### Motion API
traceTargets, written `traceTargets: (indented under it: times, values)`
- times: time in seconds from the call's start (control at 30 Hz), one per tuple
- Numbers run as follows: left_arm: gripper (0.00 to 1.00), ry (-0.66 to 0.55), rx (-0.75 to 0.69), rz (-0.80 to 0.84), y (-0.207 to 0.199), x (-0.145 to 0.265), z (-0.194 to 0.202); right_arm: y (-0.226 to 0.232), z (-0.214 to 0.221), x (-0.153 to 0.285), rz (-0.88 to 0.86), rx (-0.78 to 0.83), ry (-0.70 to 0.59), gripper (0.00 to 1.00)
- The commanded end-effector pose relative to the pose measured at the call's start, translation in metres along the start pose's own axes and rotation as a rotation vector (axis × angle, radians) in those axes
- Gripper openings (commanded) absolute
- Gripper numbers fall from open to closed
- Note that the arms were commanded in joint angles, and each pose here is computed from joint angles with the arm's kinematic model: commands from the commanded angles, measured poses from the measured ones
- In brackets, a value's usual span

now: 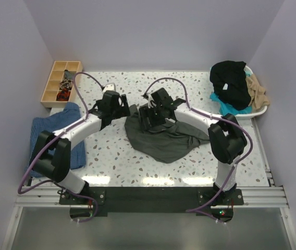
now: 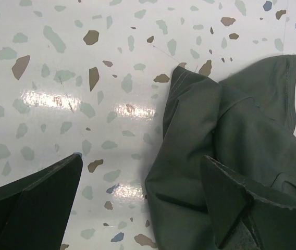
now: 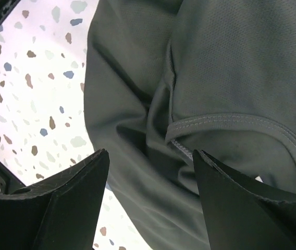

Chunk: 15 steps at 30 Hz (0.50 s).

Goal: Fold and stack the t-shirts
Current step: Flatten the tshirt out

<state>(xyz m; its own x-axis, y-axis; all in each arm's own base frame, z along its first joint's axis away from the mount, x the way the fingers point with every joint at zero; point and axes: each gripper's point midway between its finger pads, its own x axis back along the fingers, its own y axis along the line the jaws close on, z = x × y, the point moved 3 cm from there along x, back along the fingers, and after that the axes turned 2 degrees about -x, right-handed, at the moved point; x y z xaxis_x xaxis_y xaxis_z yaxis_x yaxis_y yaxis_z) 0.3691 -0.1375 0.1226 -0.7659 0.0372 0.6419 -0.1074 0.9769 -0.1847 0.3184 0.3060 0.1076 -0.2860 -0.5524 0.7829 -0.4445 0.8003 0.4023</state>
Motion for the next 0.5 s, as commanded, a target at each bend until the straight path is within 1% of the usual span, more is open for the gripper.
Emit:
traceTargets:
  times: [0.0, 0.07, 0.17, 0.2, 0.27, 0.3, 0.33, 0.4, 0.43, 0.47]
  values:
    - [1.00, -0.031, 0.029, 0.030, -0.004, -0.006, -0.007, -0.001, -0.011, -0.010, 0.005, -0.028, -0.044, 0.68]
    - [1.00, -0.027, 0.024, 0.030, -0.004, -0.007, -0.006, -0.003, -0.012, -0.013, 0.015, -0.034, -0.049, 0.67]
    - [1.00, -0.021, 0.022, 0.033, -0.004, -0.009, -0.004, -0.005, -0.014, -0.021, 0.024, -0.032, -0.049, 0.61]
    - [1.00, -0.017, 0.022, 0.035, -0.004, -0.009, -0.003, -0.007, -0.015, -0.023, 0.030, -0.033, -0.052, 0.56]
    - [1.00, -0.012, 0.021, 0.044, -0.006, -0.011, -0.001, -0.009, -0.019, -0.025, 0.040, -0.017, -0.066, 0.48]
    - [1.00, -0.004, 0.023, 0.055, -0.007, -0.012, 0.000, -0.008, -0.023, -0.024, 0.047, -0.011, -0.078, 0.35]
    - [1.00, -0.005, 0.024, 0.063, -0.008, -0.013, 0.000, -0.009, -0.027, -0.021, 0.057, -0.005, -0.095, 0.26]
    - [1.00, 0.008, 0.024, 0.077, -0.011, -0.017, 0.003, -0.010, -0.036, -0.010, 0.092, 0.031, -0.132, 0.14]
    - [1.00, 0.010, 0.024, 0.079, -0.012, -0.018, 0.003, -0.007, -0.044, 0.006, 0.104, 0.052, -0.167, 0.05]
    - [1.00, 0.010, 0.023, 0.084, -0.013, -0.018, 0.002, -0.007, -0.048, 0.018, 0.123, 0.079, -0.189, 0.01]
